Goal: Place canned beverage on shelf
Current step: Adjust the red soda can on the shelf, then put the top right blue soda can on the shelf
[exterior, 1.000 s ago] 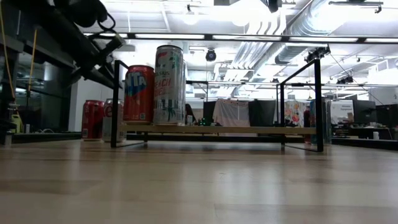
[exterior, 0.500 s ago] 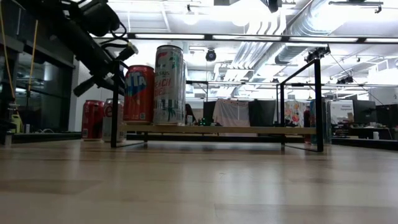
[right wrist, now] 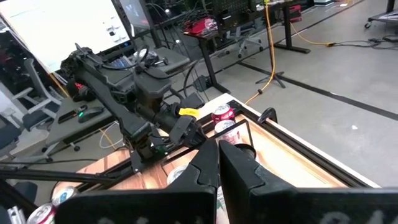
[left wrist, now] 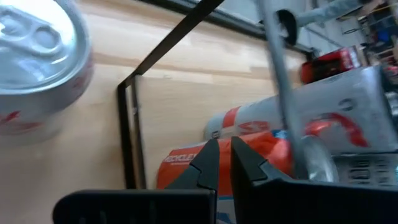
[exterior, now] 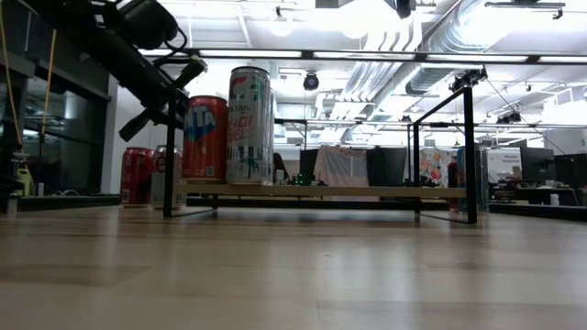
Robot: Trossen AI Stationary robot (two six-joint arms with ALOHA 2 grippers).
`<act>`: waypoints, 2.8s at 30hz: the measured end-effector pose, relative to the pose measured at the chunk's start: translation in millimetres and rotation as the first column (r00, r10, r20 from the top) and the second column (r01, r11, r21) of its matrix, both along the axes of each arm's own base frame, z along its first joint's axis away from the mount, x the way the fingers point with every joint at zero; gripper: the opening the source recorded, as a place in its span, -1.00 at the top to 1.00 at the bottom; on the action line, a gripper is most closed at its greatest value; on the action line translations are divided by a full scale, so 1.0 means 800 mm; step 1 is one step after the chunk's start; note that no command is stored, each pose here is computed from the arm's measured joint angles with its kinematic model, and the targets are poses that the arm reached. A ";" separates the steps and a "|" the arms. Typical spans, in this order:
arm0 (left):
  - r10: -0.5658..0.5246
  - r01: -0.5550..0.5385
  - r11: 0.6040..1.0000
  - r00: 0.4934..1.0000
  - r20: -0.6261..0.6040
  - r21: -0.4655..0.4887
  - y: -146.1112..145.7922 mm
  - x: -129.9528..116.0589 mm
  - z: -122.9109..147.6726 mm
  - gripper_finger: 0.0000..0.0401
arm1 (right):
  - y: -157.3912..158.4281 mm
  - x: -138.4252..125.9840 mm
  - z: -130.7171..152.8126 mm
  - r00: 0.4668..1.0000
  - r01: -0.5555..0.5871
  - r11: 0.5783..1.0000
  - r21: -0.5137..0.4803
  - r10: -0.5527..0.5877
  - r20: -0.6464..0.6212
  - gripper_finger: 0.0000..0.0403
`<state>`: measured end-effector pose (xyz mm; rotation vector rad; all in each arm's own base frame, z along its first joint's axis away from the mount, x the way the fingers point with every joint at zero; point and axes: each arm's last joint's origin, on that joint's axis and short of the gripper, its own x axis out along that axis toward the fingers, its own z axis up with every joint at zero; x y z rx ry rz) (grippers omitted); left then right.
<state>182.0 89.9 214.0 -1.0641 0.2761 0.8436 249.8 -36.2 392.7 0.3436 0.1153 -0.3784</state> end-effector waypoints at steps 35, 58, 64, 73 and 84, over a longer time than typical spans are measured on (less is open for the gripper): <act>0.129 -0.108 0.962 0.989 -0.069 0.250 0.031 -0.011 0.043 1.00 | 0.000 0.000 0.000 1.000 0.002 1.000 0.000 -0.002 0.000 1.00; -0.434 0.280 0.630 0.900 0.030 0.724 -0.038 -0.040 0.217 1.00 | -0.002 0.000 0.000 1.000 0.005 1.000 -0.025 -0.005 -0.010 1.00; -0.523 0.149 0.572 0.824 0.219 0.807 -0.078 -0.066 0.191 1.00 | -0.002 0.000 0.000 1.000 0.005 1.000 -0.026 -0.005 -0.010 1.00; -0.532 0.113 0.527 0.817 0.223 0.842 -0.085 -0.067 0.171 1.00 | -0.002 0.000 0.000 1.000 0.000 0.999 -0.049 -0.001 -0.019 1.00; -0.507 0.107 0.494 0.842 0.186 0.863 -0.084 -0.067 0.171 0.81 | -0.002 0.000 0.000 1.000 -0.004 0.999 -0.042 0.004 -0.017 1.00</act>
